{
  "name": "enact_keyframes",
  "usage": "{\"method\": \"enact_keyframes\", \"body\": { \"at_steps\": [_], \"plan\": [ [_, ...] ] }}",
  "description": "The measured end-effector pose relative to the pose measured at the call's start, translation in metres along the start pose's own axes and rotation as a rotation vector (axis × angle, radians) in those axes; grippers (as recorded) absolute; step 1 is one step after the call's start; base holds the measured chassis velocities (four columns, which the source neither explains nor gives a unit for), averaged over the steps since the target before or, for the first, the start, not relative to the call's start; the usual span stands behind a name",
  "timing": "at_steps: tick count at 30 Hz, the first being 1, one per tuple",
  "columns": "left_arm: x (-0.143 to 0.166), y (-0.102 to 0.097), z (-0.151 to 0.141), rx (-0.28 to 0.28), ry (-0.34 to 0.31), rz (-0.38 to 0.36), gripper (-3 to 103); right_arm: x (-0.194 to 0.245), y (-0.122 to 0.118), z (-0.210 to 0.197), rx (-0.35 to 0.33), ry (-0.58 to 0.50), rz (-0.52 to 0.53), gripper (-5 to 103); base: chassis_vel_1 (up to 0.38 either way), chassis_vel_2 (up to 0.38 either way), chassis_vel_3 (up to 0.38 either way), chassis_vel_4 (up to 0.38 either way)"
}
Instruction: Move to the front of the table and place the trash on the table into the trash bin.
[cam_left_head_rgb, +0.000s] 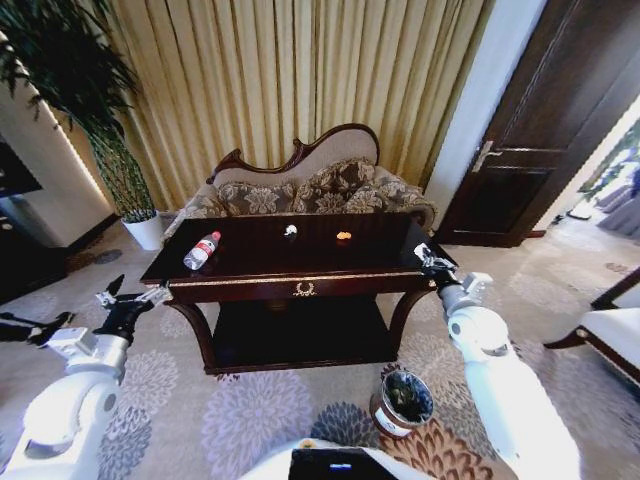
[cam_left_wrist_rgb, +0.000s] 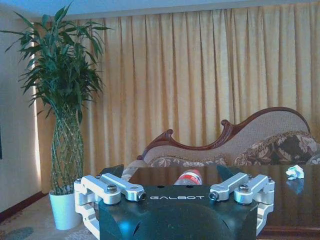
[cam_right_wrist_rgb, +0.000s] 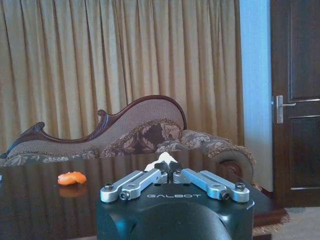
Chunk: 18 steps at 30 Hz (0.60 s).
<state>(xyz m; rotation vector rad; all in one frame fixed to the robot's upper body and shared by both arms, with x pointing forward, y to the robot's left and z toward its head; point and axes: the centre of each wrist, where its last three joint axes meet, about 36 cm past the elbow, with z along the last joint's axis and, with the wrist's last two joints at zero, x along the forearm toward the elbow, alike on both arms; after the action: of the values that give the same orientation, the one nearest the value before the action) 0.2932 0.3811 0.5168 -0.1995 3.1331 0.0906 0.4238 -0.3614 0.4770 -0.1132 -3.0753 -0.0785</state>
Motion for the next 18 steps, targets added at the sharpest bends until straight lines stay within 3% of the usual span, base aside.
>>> {"method": "enact_keyframes", "body": {
  "at_steps": [11,16,18],
  "plan": [
    [0.001,0.001,0.0,0.001,-0.003,-0.004,100,0.0,-0.001,0.013,-0.005,0.022,0.014,1,0.096,-0.104,-0.096,0.111],
    [0.002,0.003,0.0,0.003,-0.006,-0.012,100,-0.01,-0.014,0.063,0.003,0.109,0.079,1,0.025,-0.018,-0.016,0.018],
    [0.003,0.005,0.0,0.002,-0.009,-0.017,100,-0.01,-0.027,0.104,0.048,0.178,0.133,1,0.0,0.0,0.0,0.0]
  ]
}}
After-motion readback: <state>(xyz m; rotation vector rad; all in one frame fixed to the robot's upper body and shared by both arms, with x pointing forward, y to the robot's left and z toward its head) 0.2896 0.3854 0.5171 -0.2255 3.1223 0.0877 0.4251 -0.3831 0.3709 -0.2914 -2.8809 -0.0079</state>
